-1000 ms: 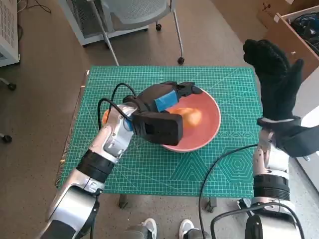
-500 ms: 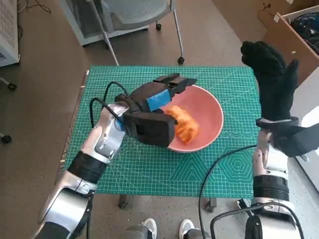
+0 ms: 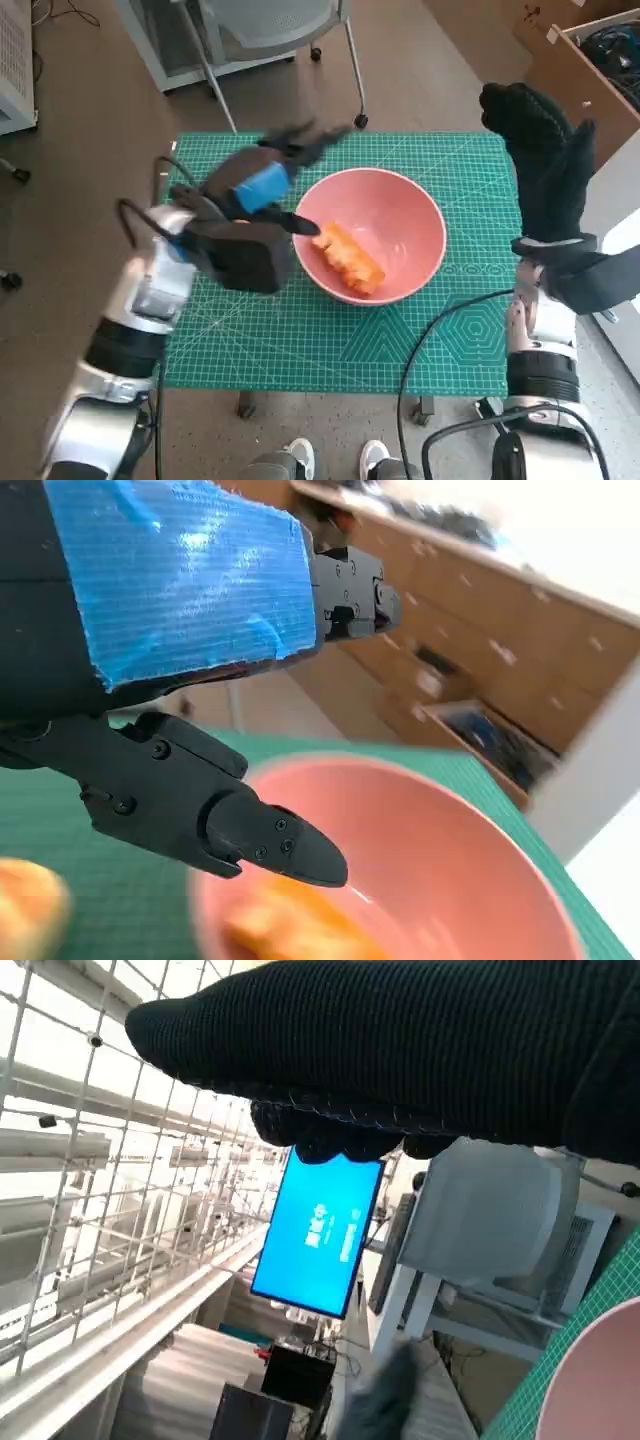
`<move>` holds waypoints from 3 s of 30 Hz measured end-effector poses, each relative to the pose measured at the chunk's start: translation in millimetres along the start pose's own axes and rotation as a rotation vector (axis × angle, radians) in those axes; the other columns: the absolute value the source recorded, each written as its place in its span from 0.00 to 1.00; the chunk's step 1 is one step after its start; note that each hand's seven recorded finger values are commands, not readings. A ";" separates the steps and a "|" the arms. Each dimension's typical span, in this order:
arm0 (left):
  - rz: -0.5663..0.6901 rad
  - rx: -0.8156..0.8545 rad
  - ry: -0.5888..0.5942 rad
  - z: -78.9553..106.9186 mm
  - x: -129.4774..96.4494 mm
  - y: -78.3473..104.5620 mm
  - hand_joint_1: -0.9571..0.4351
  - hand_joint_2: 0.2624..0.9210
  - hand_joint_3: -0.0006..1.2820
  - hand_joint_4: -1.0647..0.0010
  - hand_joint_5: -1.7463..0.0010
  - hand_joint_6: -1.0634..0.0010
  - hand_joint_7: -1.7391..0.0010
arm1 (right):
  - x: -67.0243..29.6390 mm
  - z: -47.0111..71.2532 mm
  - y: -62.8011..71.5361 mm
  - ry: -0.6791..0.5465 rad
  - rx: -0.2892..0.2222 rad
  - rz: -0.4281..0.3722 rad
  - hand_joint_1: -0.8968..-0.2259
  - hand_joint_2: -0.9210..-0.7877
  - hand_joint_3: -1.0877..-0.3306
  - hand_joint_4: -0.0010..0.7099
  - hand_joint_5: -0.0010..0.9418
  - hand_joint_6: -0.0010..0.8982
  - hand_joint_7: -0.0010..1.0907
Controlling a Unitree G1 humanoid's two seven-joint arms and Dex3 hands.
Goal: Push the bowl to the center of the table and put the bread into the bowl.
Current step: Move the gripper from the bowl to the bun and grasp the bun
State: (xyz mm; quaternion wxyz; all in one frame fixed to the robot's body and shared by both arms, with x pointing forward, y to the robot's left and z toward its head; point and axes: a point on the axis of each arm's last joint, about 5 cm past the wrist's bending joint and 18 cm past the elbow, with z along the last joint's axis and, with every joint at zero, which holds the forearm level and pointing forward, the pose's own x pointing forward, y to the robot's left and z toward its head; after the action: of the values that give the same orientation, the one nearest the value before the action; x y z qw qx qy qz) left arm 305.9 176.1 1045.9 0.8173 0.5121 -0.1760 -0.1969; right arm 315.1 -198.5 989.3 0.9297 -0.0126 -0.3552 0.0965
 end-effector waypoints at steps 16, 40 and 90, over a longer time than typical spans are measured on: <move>0.045 -0.015 0.188 -10.0 -31.5 14.7 0.47 0.79 0.00 1.00 1.00 0.87 0.94 | 1.4 -2.3 0.4 0.015 0.009 0.018 0.37 0.00 0.36 0.24 0.00 0.07 0.38; -0.151 -0.051 0.348 -25.9 -19.0 -22.1 0.47 0.78 0.00 1.00 1.00 0.86 0.97 | 6.2 -3.4 -0.5 0.021 0.015 0.052 0.38 0.00 0.35 0.24 0.00 0.06 0.39; -0.355 0.158 0.742 -68.4 15.6 -71.3 0.83 0.91 0.04 0.39 0.57 0.39 0.94 | 6.1 -1.3 -3.1 0.010 0.006 0.045 0.39 0.00 0.35 0.24 0.00 0.04 0.41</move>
State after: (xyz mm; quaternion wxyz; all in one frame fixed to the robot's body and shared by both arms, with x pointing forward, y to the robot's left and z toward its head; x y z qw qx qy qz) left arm 342.7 192.3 954.3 0.7367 0.6319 0.2070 -0.1227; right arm 320.9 -200.3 992.6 0.9290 -0.0184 -0.3499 0.1186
